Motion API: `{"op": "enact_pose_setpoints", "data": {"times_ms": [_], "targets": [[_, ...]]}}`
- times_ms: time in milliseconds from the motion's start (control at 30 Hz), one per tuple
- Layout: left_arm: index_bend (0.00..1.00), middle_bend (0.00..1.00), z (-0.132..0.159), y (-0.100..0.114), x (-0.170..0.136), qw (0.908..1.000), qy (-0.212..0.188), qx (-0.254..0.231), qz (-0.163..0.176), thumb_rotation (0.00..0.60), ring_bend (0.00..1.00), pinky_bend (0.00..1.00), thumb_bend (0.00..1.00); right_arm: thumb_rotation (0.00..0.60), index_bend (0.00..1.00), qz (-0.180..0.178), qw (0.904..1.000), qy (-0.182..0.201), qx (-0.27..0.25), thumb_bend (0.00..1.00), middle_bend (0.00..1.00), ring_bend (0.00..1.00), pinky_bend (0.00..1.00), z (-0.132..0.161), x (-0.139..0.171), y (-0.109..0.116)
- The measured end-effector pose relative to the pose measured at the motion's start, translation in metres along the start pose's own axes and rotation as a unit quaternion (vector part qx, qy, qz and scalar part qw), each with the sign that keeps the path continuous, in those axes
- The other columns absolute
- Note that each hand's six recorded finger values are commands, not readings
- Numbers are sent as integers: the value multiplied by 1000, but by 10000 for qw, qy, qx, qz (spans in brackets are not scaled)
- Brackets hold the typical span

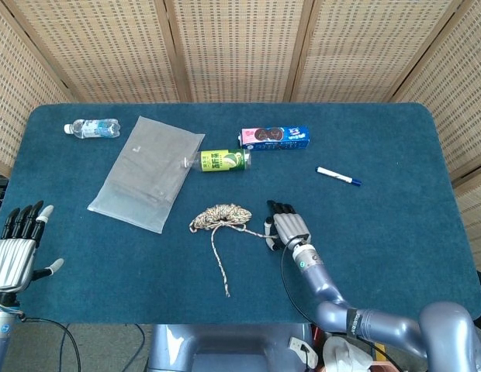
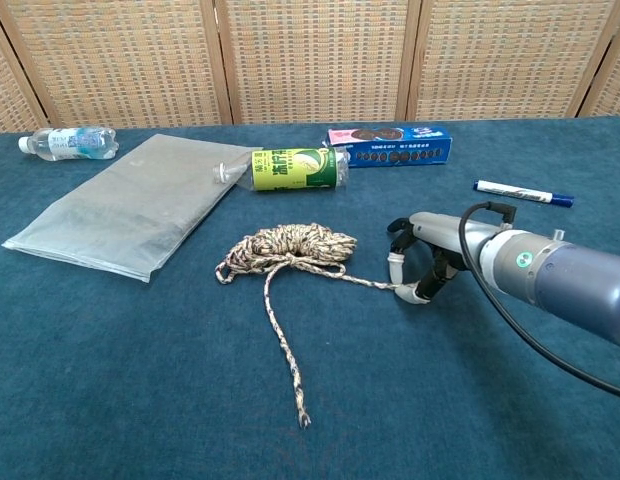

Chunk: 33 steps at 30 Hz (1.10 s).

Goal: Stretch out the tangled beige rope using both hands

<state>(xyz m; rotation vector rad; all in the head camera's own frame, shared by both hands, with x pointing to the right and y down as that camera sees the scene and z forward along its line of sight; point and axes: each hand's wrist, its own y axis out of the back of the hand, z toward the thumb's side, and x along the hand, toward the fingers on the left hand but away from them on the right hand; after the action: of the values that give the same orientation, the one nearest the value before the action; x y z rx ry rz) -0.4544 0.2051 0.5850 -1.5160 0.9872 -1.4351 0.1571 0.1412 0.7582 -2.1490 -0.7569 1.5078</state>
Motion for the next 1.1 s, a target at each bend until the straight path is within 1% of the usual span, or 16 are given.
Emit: {"op": "enact_pose_setpoints", "data": {"times_ms": [67, 133, 367, 467, 500, 600, 667, 700, 733, 800, 867, 900, 933, 1000, 1033, 1100], "targets": [[0, 0, 0, 0, 0, 10000, -4, -4, 0, 600, 0, 0, 0, 600, 620, -2, 10000, 16, 24, 426, 0, 0, 0, 1, 0, 0], [0, 0, 1, 0, 0, 10000, -16, -21, 6, 600, 0, 0, 0, 600, 634, -3, 10000, 35, 50, 437, 0, 0, 0, 3, 0, -1], [0, 0, 3, -1, 0, 10000, -78, -34, -8, 600, 0, 0, 0, 600, 648, -44, 9999, 111, 103, 450, 0, 0, 0, 7, 2, 1], [0, 0, 9, -1, 1, 9998, -212, -49, -30, 600, 0, 0, 0, 600, 652, -86, 9997, 163, 128, 452, 0, 0, 0, 9, 3, 3], [0, 0, 12, -2, 2, 9996, -285, -48, -42, 600, 0, 0, 0, 600, 652, -97, 9997, 180, 137, 451, 0, 0, 0, 10, 3, 4], [4, 0, 30, -4, 8, 9976, -682, 29, -109, 600, 0, 0, 6, 600, 653, -124, 9994, 219, 221, 451, 0, 0, 0, 11, 3, 6], [40, 0, 49, -6, 17, 9936, -1108, 179, -164, 600, 0, 0, 43, 600, 653, -136, 9992, 229, 305, 452, 0, 0, 0, 11, 4, 6], [91, 0, 58, -7, 21, 9908, -1319, 245, -201, 600, 0, 0, 78, 600, 653, -139, 9991, 228, 338, 452, 0, 0, 0, 11, 4, 6], [135, 0, 72, -10, 27, 9858, -1626, 324, -261, 600, 0, 0, 99, 600, 653, -145, 9989, 222, 375, 451, 0, 0, 0, 10, 4, 7], [262, 0, 94, -13, 36, 9760, -2108, 430, -332, 600, 0, 0, 146, 600, 653, -149, 9989, 213, 396, 451, 0, 0, 0, 10, 4, 7], [334, 0, 120, -16, 45, 9619, -2664, 497, -364, 600, 0, 0, 171, 600, 653, -154, 9988, 213, 422, 452, 0, 0, 0, 10, 4, 8], [363, 0, 131, -19, 49, 9548, -2903, 508, -377, 600, 0, 0, 180, 600, 653, -158, 9987, 216, 438, 452, 0, 0, 0, 10, 4, 9], [383, 0, 146, -23, 55, 9446, -3218, 512, -402, 600, 0, 0, 183, 600, 653, -167, 9986, 224, 444, 452, 0, 0, 0, 10, 4, 10], [407, 0, 171, -30, 62, 9278, -3671, 486, -447, 600, 0, 0, 190, 600, 653, -178, 9987, 234, 423, 452, 0, 0, 0, 12, 5, 12], [413, 0, 187, -36, 65, 9178, -3915, 462, -478, 600, 0, 0, 193, 600, 653, -182, 9987, 238, 401, 451, 0, 0, 0, 12, 5, 13], [436, 0, 206, -45, 69, 9059, -4181, 425, -520, 600, 0, 0, 210, 600, 653, -179, 9988, 236, 380, 452, 0, 0, 0, 13, 5, 13]]}}
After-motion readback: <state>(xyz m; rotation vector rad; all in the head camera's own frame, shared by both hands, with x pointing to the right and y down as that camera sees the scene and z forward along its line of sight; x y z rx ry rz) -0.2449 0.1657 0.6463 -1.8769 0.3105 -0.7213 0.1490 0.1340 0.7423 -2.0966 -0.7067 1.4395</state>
